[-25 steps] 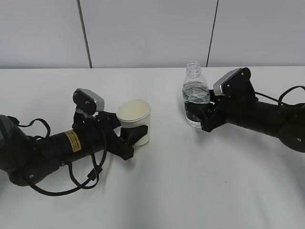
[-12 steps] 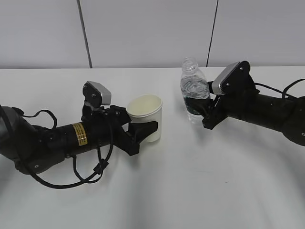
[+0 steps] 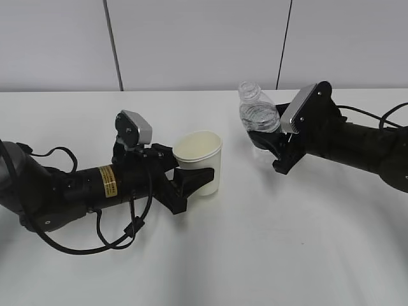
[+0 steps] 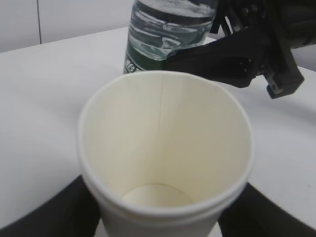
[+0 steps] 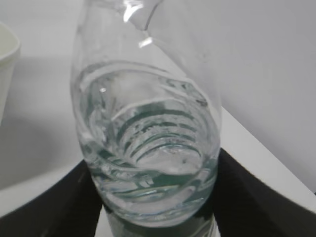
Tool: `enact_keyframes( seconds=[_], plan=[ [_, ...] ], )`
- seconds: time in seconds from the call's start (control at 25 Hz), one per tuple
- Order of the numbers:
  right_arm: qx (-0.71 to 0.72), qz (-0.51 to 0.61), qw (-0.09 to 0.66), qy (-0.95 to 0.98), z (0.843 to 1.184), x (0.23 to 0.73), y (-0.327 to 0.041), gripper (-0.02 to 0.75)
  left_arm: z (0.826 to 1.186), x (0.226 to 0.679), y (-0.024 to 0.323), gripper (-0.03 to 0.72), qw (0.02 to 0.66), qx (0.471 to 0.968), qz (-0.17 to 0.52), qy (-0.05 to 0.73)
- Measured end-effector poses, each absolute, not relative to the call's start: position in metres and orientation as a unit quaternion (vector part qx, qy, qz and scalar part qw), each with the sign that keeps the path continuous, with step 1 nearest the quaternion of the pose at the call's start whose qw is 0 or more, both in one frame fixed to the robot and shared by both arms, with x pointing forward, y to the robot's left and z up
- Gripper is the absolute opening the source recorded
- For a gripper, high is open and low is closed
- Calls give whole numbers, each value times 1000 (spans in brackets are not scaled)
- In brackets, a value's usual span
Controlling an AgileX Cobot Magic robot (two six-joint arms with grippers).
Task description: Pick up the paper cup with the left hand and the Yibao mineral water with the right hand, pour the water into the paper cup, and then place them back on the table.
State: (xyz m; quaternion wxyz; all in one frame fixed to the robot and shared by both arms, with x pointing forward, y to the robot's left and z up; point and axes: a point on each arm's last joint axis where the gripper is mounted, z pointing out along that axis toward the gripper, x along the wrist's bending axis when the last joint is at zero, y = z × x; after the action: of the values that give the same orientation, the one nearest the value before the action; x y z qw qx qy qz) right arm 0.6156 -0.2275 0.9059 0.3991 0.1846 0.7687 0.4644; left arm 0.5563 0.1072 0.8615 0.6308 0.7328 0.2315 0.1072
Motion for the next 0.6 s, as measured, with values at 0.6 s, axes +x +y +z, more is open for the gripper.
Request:
enact_keyframes(
  seconds=[0.6],
  plan=[
    [123,431,436,781,906,616,-228,458,862,549,90,419,627,747,86,202]
  ],
)
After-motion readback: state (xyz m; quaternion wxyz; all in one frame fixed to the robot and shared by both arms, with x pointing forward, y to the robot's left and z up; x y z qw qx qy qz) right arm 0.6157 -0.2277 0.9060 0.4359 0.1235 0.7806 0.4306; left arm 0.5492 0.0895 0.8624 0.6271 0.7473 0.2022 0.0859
